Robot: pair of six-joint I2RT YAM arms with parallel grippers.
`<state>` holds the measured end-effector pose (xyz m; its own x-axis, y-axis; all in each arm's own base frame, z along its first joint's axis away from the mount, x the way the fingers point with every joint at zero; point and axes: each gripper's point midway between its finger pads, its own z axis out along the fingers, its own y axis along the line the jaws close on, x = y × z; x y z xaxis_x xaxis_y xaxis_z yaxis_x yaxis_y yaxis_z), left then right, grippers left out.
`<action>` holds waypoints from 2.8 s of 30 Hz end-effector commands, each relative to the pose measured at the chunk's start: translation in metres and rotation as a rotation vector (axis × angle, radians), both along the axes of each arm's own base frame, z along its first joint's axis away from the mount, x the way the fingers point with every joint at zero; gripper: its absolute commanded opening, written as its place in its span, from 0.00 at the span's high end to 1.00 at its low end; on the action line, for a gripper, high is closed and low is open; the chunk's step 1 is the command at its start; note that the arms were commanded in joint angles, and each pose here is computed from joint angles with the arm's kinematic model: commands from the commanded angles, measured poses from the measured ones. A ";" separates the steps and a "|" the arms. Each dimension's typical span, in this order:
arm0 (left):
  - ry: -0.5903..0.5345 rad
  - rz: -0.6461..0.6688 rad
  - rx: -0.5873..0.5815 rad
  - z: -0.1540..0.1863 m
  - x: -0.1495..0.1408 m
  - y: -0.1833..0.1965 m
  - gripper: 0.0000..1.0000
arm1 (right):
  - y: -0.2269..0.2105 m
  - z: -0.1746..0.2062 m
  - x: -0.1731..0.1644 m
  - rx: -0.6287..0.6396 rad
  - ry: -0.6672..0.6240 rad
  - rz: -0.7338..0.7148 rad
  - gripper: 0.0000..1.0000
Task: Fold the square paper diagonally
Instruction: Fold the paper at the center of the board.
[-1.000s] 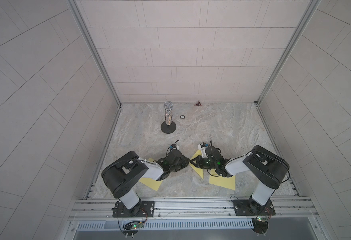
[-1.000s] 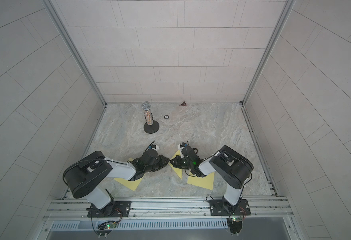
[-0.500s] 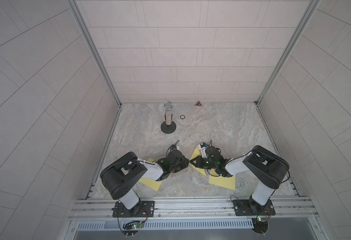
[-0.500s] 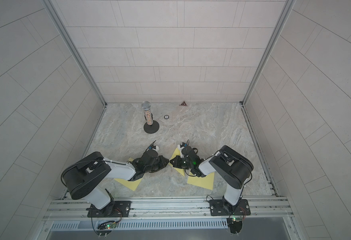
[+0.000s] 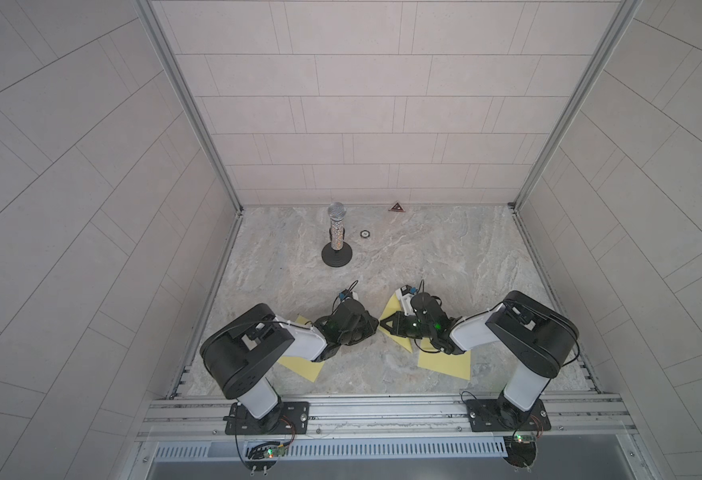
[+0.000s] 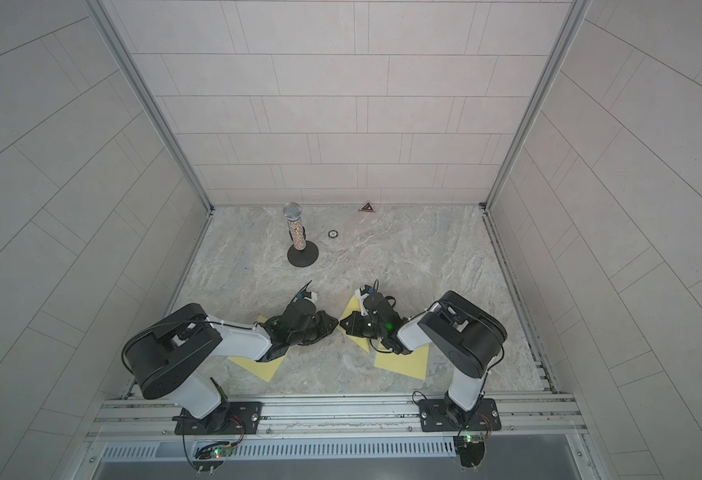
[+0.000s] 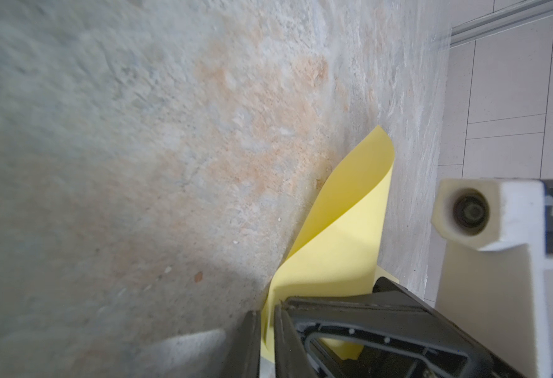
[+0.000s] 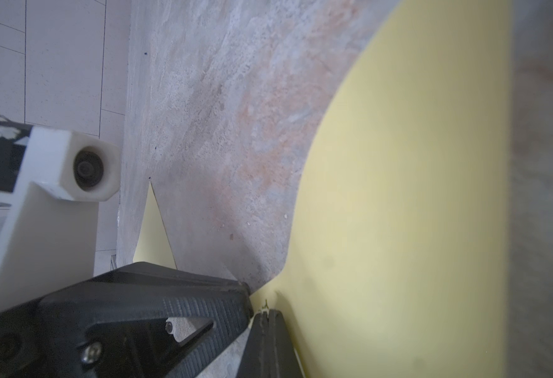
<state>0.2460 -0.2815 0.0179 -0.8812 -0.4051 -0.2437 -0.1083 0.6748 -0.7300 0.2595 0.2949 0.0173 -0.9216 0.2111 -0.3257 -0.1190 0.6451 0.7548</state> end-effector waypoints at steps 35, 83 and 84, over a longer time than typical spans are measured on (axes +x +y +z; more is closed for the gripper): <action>0.026 0.023 0.075 -0.004 -0.016 0.011 0.89 | -0.050 -0.080 -0.054 -0.234 0.249 -0.015 1.00; 0.155 0.082 0.313 -0.051 -0.030 0.049 1.00 | -0.038 -0.048 -0.035 -0.225 0.209 -0.005 1.00; 0.158 0.082 0.318 -0.052 -0.031 0.050 1.00 | -0.036 -0.043 -0.032 -0.224 0.202 -0.003 1.00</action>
